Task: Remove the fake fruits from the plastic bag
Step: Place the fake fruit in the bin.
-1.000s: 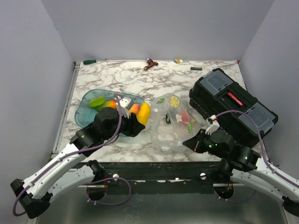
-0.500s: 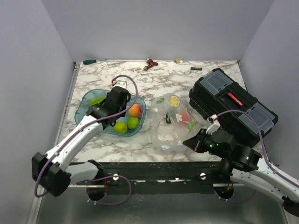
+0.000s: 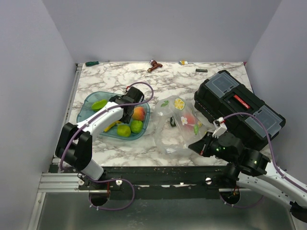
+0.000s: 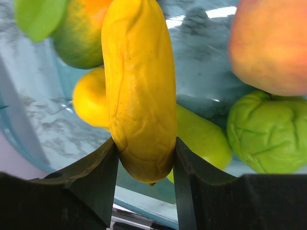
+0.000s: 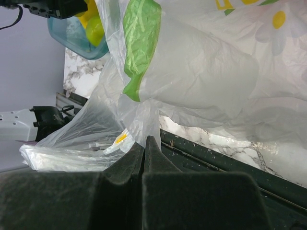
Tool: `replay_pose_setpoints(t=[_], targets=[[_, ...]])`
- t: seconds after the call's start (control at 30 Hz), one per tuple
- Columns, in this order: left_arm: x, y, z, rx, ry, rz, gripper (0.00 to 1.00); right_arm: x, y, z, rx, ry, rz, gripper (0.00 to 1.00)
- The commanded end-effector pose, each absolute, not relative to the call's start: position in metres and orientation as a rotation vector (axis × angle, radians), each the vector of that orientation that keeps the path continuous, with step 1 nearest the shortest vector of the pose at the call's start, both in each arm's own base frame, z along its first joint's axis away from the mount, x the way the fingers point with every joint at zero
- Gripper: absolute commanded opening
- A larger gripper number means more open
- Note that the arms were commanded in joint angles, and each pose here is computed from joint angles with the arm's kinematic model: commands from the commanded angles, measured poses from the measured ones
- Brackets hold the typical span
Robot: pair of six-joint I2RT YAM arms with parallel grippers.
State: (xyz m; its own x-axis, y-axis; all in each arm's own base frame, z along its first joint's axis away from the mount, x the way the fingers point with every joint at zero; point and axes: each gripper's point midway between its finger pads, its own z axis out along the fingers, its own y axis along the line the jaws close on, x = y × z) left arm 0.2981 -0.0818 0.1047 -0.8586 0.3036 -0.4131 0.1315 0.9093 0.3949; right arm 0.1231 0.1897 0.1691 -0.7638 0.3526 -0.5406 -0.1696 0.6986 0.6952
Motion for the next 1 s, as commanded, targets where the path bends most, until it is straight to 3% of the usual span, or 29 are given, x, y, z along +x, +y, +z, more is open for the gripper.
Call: replay_pose_setpoints(t=[0.0, 0.23, 0.43, 0.67, 0.77, 0.97], targets=[[0.292, -0.112, 0.097, 0.368, 2.695, 0.216, 0.03, 0.125, 0.192, 0.175, 0.156, 2.209, 1.022, 0.01], [0.284, -0.114, 0.081, 0.367, 2.773, 0.207, 0.13, 0.124, 0.193, 0.175, 0.137, 2.225, 1.015, 0.01], [0.286, -0.112, 0.083, 0.337, 2.767, 0.197, 0.37, 0.124, 0.188, 0.174, 0.153, 2.215, 1.006, 0.01], [0.286, -0.115, 0.082, 0.339, 2.778, 0.177, 0.46, 0.124, 0.189, 0.172, 0.156, 2.217, 1.010, 0.01], [0.285, -0.115, 0.082, 0.333, 2.776, 0.170, 0.55, 0.123, 0.190, 0.172, 0.152, 2.217, 1.021, 0.01], [0.286, -0.117, 0.089, 0.317, 2.753, 0.131, 0.60, 0.124, 0.191, 0.173, 0.147, 2.216, 1.017, 0.01]])
